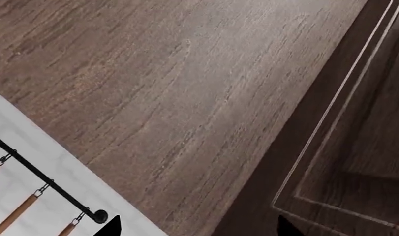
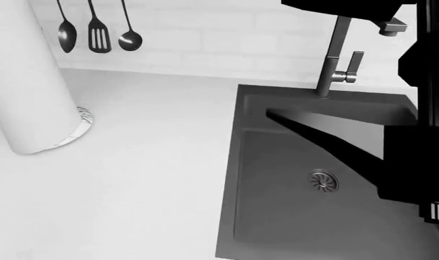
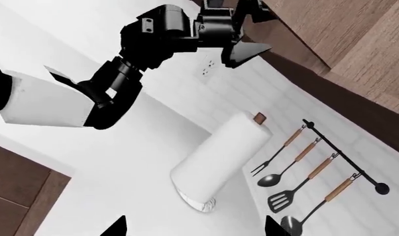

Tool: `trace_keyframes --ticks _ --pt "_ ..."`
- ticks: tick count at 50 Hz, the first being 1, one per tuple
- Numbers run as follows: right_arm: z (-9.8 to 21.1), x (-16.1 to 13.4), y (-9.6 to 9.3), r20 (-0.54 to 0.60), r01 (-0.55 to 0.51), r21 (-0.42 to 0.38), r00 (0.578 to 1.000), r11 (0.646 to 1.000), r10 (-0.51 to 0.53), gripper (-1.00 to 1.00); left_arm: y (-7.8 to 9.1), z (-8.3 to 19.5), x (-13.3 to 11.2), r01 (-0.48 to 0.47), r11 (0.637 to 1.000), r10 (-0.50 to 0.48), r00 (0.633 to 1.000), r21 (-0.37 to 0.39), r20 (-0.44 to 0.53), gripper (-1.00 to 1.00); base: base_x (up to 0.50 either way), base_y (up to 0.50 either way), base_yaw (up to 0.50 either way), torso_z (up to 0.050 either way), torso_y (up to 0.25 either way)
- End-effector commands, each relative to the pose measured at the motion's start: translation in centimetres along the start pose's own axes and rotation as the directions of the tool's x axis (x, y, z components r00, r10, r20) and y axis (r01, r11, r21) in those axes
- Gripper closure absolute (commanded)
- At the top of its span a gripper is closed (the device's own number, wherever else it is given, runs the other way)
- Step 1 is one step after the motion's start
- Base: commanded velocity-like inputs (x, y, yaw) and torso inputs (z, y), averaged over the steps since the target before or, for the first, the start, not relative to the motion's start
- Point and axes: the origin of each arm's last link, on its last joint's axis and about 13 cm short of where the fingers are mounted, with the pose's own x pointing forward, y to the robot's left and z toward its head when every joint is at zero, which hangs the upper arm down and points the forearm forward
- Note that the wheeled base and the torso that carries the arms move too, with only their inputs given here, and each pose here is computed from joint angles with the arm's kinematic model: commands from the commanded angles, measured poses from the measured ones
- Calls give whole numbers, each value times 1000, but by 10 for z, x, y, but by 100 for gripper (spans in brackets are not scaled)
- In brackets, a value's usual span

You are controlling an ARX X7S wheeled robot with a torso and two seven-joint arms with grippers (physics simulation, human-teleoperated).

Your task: Pick the pear, onion from the counter and place them in the cabinet. Then close the cabinet.

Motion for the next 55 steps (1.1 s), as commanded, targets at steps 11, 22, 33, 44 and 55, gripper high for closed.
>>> trace_keyframes --ticks 11,22,33,44,55 --pt "-37 -10 -4 -98 53 106 994 993 -43 -100 -32 26 7 137 991 -137 983 7 119 -100 0 0 0 0 0" --pt "-33 -13 -6 -106 75 98 992 992 -65 -100 -41 39 9 151 988 -150 969 11 194 -100 0 0 0 0 0" --pt "-32 -13 -6 -99 78 93 993 993 -69 -100 -58 48 18 237 971 -239 955 33 176 -100 0 0 0 0 0" --pt "-29 -14 -5 -92 82 86 993 993 -74 -100 -83 39 45 382 923 -382 924 54 -2 -100 0 0 0 0 0" --pt "-28 -15 -4 -89 90 83 993 993 -82 -100 -101 29 58 513 856 -502 854 58 -139 -100 0 0 0 1 0"
